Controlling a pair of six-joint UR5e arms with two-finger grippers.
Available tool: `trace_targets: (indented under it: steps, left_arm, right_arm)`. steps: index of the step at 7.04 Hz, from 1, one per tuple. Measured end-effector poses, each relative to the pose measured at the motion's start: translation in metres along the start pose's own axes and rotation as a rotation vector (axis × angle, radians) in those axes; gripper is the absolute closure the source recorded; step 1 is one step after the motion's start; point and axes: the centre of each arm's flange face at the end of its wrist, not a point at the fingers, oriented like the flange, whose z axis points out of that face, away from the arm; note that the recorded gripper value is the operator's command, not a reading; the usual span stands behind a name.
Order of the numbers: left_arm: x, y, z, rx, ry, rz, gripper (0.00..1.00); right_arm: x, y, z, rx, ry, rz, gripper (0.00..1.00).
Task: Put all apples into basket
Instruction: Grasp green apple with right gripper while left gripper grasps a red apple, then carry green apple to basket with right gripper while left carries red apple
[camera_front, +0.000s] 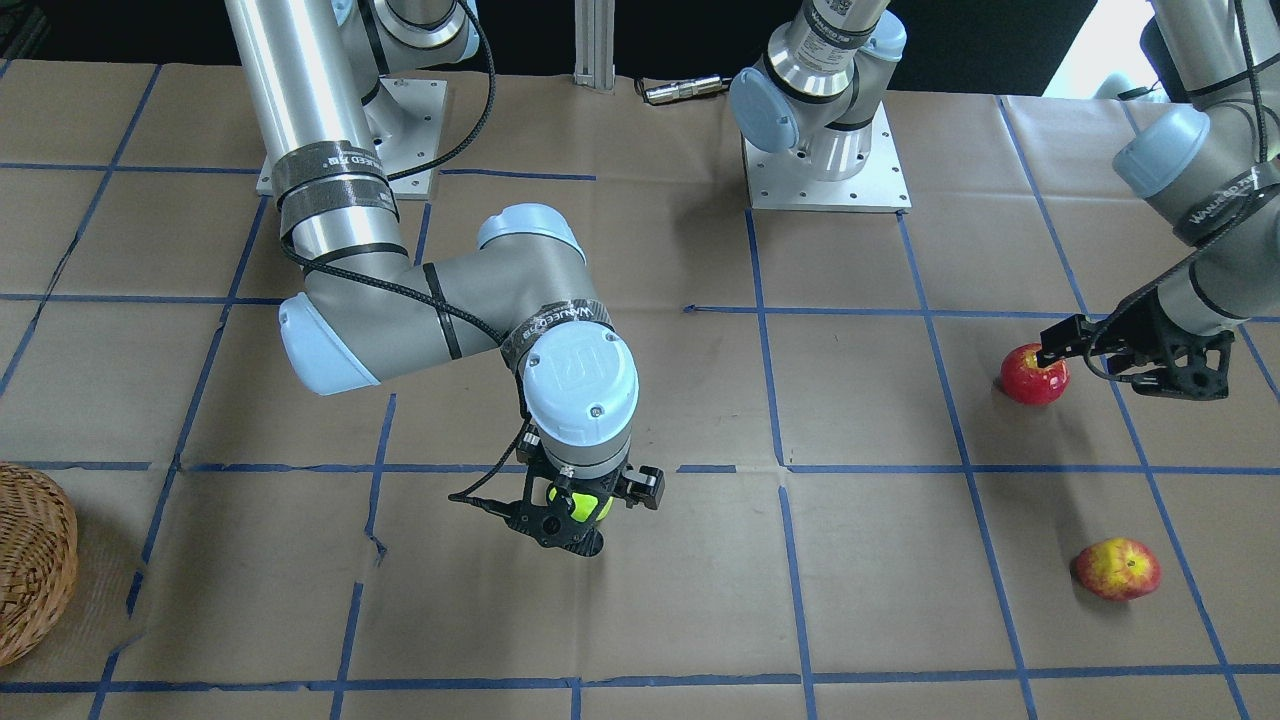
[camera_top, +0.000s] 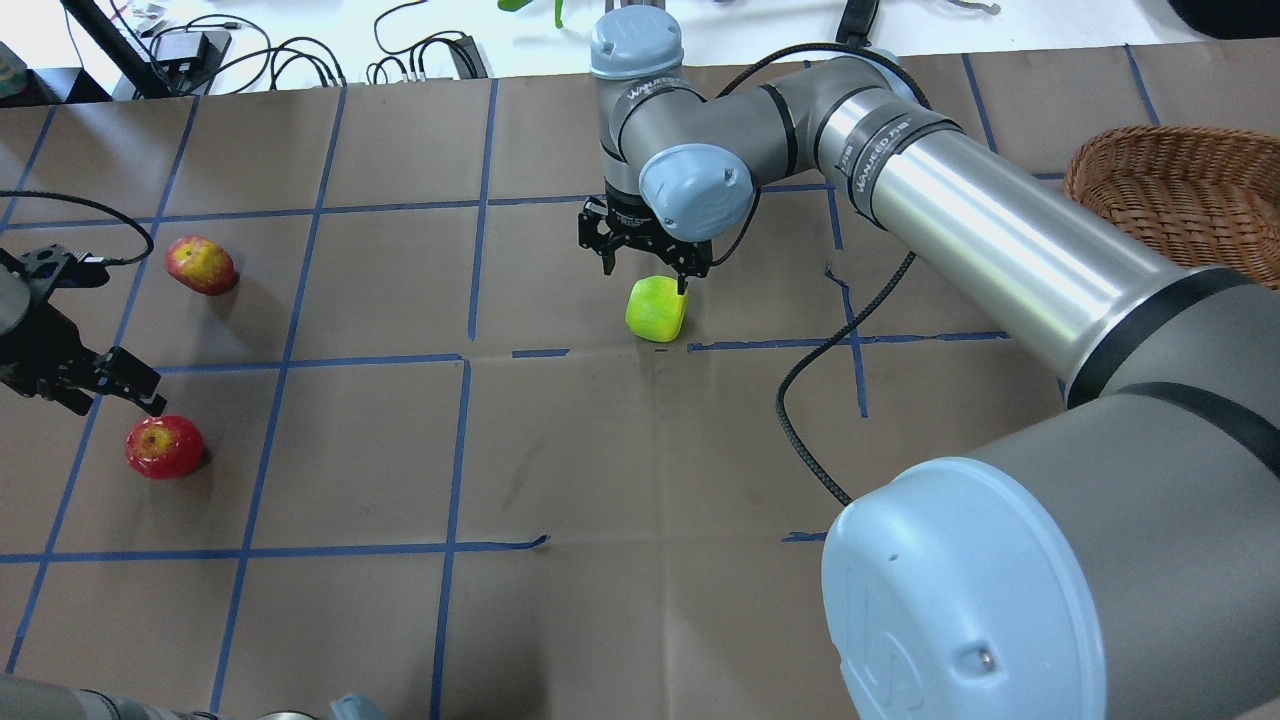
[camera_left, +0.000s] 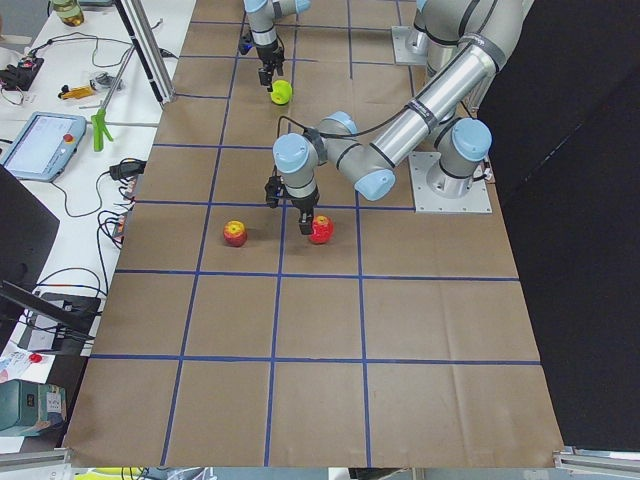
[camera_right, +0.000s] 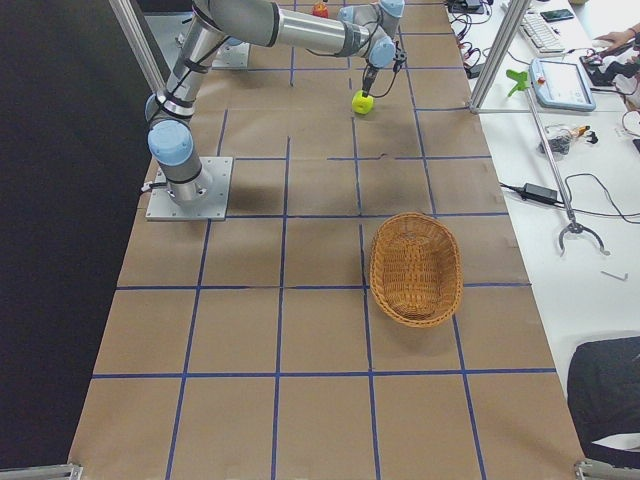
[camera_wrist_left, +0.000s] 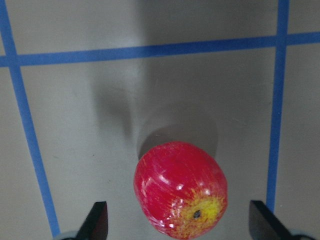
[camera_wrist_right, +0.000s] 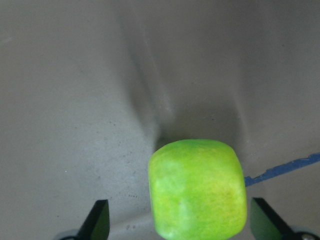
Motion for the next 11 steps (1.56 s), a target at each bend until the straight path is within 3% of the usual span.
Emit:
trace_targets:
  steps: [1,2,3,4,7,8,11]
  left_arm:
    - [0.005,0.006,0.014,0.000,-0.008,-0.007,0.02]
    - [0.008,0.009,0.023,-0.002,-0.008,-0.013,0.03]
    - [0.008,0.009,0.029,-0.006,-0.005,-0.016,0.04]
    - [0.008,0.009,0.033,-0.006,-0.003,-0.017,0.05]
    - [0.004,0.005,0.043,-0.005,-0.003,-0.020,0.53]
    - [0.003,0.004,0.042,-0.002,-0.007,-0.022,0.61]
    - [0.049,0.000,-0.013,0.063,-0.069,-0.053,0.62]
  right_arm:
    - [0.004,0.002,0.013,0.011,0.007,-0.003,0.03]
    - [0.007,0.004,0.022,0.015,0.017,-0.009,0.16]
    - [0.009,0.005,0.027,0.015,0.025,-0.014,0.49]
    - [0.009,0.005,0.029,0.014,0.024,-0.019,0.70]
    - [0.024,-0.013,0.006,0.041,-0.001,-0.093,0.74]
    - [0.056,-0.039,-0.018,0.053,-0.009,-0.138,0.74]
    - [0.227,-0.140,-0.080,0.040,0.004,-0.298,0.75]
